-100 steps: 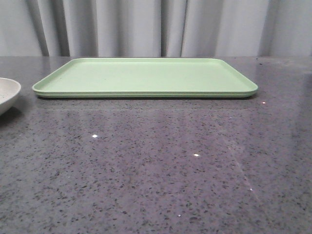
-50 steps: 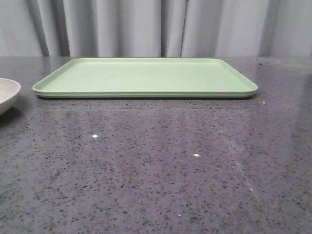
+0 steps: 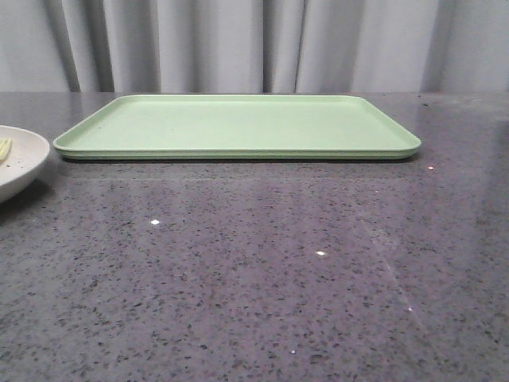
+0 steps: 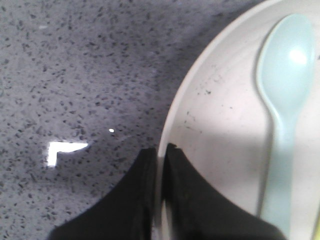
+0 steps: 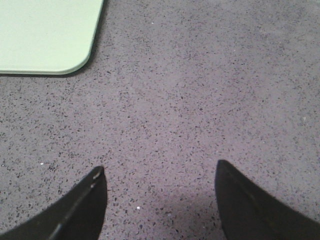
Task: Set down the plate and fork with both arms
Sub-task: 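Carry the plate over the green tray and lower it with the left gripper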
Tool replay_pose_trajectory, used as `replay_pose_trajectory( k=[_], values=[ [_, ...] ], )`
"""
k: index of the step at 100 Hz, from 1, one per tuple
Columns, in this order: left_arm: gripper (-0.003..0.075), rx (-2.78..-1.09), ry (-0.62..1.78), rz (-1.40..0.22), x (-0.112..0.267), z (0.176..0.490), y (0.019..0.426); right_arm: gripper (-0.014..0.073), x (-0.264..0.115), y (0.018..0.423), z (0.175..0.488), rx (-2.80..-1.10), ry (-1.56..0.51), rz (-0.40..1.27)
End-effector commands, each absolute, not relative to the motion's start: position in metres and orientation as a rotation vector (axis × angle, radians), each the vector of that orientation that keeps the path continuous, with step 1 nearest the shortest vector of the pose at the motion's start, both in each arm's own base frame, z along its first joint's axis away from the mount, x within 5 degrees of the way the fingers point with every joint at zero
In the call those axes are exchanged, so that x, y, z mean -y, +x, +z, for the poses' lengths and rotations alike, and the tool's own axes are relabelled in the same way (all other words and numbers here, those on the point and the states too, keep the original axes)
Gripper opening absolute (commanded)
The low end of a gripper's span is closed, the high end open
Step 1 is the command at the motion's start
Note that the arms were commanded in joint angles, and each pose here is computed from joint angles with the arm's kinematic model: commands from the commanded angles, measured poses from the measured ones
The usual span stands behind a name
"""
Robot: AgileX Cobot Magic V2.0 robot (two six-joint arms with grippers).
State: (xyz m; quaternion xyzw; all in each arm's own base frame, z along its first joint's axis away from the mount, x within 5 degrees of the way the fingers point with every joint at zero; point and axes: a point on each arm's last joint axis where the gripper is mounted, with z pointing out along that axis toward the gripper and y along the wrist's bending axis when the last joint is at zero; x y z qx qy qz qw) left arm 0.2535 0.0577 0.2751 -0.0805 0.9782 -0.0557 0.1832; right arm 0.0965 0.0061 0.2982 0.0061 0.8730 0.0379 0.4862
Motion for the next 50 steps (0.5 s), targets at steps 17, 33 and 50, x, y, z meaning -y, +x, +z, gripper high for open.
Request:
replay_pose_trajectory(
  k=[17, 33, 50],
  values=[
    [-0.002, -2.615, -0.172, -0.247, -0.046, 0.317, 0.243, 0.0475, -0.005, 0.101, 0.314, -2.028, 0.018, 0.087],
    [-0.002, -2.509, -0.128, -0.35, -0.031, 0.343, 0.251, 0.0475, -0.005, 0.101, 0.314, -2.028, 0.018, 0.087],
    [-0.0021, -2.421, -0.033, -0.444, -0.005, 0.364, 0.268, 0.0475, -0.005, 0.101, 0.314, -2.028, 0.018, 0.087]
  ],
)
